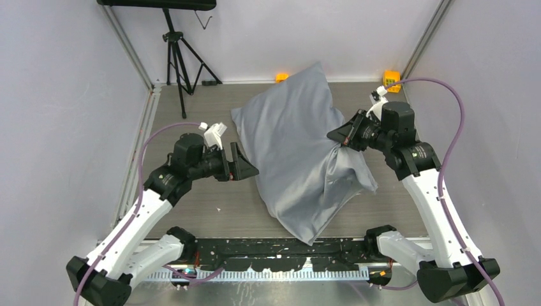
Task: Remove the pillowcase from the pillow
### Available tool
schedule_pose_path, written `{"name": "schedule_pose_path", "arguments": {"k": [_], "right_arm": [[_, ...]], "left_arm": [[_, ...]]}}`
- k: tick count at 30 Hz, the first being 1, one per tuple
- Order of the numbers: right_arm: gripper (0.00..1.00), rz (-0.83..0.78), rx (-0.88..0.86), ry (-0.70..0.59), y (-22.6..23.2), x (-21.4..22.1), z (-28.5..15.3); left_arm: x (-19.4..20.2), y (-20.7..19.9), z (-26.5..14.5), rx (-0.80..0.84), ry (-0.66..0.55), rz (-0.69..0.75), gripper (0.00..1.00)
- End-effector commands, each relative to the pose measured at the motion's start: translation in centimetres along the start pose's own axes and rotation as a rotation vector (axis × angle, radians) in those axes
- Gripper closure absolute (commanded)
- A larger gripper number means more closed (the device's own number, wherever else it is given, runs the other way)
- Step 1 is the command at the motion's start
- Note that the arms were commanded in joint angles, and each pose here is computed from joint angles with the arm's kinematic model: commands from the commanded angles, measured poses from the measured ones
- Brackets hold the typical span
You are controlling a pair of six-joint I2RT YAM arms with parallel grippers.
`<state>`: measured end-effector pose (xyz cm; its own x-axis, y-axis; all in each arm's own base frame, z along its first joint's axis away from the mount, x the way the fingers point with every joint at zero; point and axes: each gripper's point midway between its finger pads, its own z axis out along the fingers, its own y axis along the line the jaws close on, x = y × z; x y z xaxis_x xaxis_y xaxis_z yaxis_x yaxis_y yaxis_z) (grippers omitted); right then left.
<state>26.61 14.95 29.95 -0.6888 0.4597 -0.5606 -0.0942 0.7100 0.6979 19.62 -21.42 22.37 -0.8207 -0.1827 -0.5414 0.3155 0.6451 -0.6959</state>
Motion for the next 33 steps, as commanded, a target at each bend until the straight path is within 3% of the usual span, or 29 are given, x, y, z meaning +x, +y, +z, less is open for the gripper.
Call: {"name": "schedule_pose_path", "arguments": {"k": [1,10,15,19,22,24,27,30,31,33], "right_arm": [[1.0,-0.044,-0.163,-0.043,4.7,-1.9,-0.8],[1.0,-0.049,-0.249,-0.027,8.4,-2.0,0.9],[1.0,-0.065,-0.242,0.016,9.2,-1.2,2.4],[1.0,-0.065,-0.201,0.04,8.3,-0.5,3.6],[1.0,-0.061,-0.125,0.047,6.4,0.0,4.3],[0.98,-0.065,-0.068,0.06,4.7,0.8,4.7],[0.94,-0.066,0.028,0.056,2.2,1.3,5.1],[0.91,-0.065,0.1,0.044,0.2,1.6,5.4],[0.9,-0.065,0.125,0.038,-0.4,1.6,5.5],[0.84,-0.073,0.176,0.028,-1.6,1.6,5.4]], "left_arm": [[-1.9,-4.8,-2.0,0.13,-0.101,0.156,0.15],[0.0,-5.8,0.2,0.018,-0.125,0.402,0.16],[1.9,-6.1,2.8,-0.073,-0.071,0.59,0.12],[3.5,-5.5,5.6,-0.04,-0.033,0.629,0.1],[4.6,-3.9,7.4,-0.037,-0.005,0.583,0.14],[5.4,-3.4,8.2,-0.019,0.03,0.55,0.23],[6.8,-2.5,9.5,-0.005,0.089,0.54,0.47],[7.2,-1.9,10.2,-0.017,0.121,0.534,0.92],[7.1,-1.6,10.4,-0.029,0.125,0.524,0.99],[6.8,-1.4,10.4,-0.043,0.123,0.499,1.0]]}}
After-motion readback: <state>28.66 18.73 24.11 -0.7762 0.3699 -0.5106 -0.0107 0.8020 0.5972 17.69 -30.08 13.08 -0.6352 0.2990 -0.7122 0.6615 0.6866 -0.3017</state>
